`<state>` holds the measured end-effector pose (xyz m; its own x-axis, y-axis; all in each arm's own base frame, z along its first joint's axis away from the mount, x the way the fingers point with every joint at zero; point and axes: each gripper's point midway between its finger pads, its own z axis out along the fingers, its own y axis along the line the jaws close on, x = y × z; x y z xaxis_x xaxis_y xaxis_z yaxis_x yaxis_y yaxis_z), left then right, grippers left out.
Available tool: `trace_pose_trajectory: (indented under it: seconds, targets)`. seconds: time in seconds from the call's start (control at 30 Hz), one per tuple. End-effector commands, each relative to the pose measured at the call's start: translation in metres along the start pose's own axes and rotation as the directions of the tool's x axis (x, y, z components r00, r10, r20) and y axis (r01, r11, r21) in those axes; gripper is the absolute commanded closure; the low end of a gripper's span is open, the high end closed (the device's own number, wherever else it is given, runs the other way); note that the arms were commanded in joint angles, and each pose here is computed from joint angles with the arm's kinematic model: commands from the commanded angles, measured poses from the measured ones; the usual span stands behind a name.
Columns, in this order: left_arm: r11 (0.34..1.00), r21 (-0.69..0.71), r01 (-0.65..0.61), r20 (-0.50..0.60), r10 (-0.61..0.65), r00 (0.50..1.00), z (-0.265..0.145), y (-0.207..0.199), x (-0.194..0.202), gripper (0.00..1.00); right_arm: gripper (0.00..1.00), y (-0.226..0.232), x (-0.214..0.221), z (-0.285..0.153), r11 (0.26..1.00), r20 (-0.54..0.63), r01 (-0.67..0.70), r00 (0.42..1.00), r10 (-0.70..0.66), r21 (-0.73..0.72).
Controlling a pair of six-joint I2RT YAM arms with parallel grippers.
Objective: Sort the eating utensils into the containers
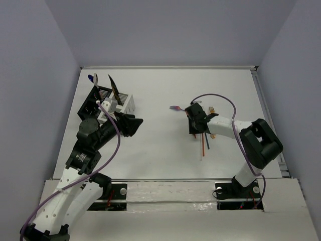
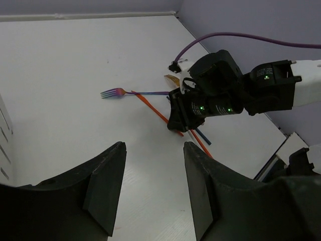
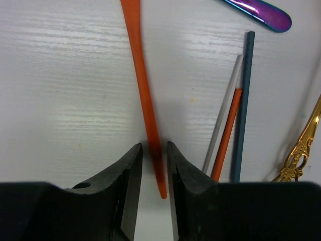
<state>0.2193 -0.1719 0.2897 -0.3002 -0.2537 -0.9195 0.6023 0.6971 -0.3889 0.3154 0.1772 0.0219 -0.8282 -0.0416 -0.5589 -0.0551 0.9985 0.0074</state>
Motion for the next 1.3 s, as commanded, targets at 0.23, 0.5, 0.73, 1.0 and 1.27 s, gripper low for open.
trace_pose_trajectory:
  seconds: [0.23, 0.5, 0.73, 1.0, 1.27]
  targets:
    - [0.999, 0.043, 0.009, 0.014, -0.010, 1.000, 0.007, -0.005, -0.002, 0.51, 0.84, 0.012, 0.004, 0.005, 0.998, -0.007, 0.039, 0.999, -0.039, -0.042]
    - [0.999, 0.043, 0.021, 0.010, -0.022, 1.000, 0.008, -0.005, -0.001, 0.51, 0.98, 0.019, 0.004, -0.018, 0.995, -0.003, 0.052, 0.999, -0.052, -0.087]
    - [0.998, 0.050, 0.025, 0.011, -0.026, 1.000, 0.008, -0.007, -0.001, 0.50, 1.00, 0.027, 0.025, -0.041, 0.987, -0.046, 0.095, 0.994, -0.102, -0.131]
    - [0.996, 0.067, 0.053, -0.002, -0.053, 0.999, 0.011, -0.009, 0.003, 0.50, 1.00, 0.038, 0.057, -0.083, 0.968, -0.072, 0.103, 0.990, -0.123, -0.230]
    - [0.985, 0.097, 0.145, -0.065, -0.139, 0.988, 0.023, -0.011, 0.017, 0.51, 1.00, 0.068, 0.036, -0.139, 0.898, 0.087, 0.080, 0.995, -0.047, -0.432]
